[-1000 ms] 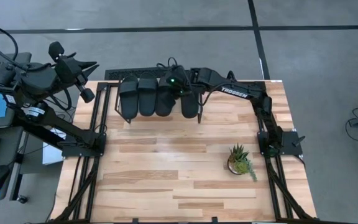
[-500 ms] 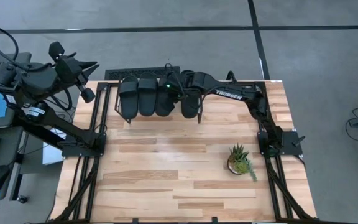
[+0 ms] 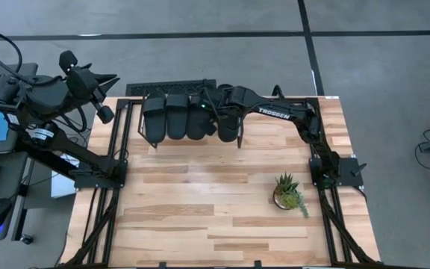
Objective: Pick and place slides into the shelf
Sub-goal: Adjust the black slippers on the shelf
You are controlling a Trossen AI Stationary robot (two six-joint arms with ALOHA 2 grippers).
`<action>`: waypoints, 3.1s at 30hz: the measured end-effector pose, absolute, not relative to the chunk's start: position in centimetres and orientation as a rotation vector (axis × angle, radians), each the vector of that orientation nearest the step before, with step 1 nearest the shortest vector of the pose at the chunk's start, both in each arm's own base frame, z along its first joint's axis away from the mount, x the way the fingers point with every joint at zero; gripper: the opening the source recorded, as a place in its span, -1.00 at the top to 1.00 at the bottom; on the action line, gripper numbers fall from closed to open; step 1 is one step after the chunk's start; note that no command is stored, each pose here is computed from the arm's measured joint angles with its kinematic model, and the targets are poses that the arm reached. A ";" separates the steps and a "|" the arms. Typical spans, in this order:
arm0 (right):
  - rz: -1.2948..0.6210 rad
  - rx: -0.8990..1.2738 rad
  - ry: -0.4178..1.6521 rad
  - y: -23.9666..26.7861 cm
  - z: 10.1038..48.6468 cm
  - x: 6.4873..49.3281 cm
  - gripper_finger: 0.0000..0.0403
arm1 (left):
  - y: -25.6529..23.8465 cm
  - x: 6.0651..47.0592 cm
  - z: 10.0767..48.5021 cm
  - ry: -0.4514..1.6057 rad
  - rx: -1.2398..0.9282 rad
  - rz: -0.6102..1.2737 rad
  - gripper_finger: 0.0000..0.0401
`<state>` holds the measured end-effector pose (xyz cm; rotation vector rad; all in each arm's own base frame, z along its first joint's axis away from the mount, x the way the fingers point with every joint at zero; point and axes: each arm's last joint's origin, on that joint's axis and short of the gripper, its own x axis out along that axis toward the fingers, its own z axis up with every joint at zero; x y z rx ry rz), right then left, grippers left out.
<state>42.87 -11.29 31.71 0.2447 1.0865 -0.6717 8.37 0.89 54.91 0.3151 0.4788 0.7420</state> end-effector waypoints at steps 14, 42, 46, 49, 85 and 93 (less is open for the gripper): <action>-0.594 0.298 0.942 -11.2 32.3 44.3 1.00 | 0.9 8.4 54.9 0.479 0.314 0.740 0.85; -0.757 0.242 1.019 -13.6 31.9 42.8 1.00 | 0.9 8.4 54.9 0.480 0.315 0.741 0.85; -0.742 0.229 0.989 -12.8 32.0 43.3 1.00 | 0.9 8.4 54.9 0.480 0.315 0.740 0.85; -0.726 0.205 0.961 -11.9 32.8 43.6 1.00 | 0.9 8.3 54.9 0.484 0.317 0.740 0.85; -0.936 0.348 1.147 -15.3 37.4 35.5 1.00 | 0.9 8.3 54.9 0.484 0.318 0.740 0.85; -0.917 0.324 1.195 -15.9 36.7 35.3 1.00 | 0.9 8.3 54.9 0.481 0.310 0.738 0.85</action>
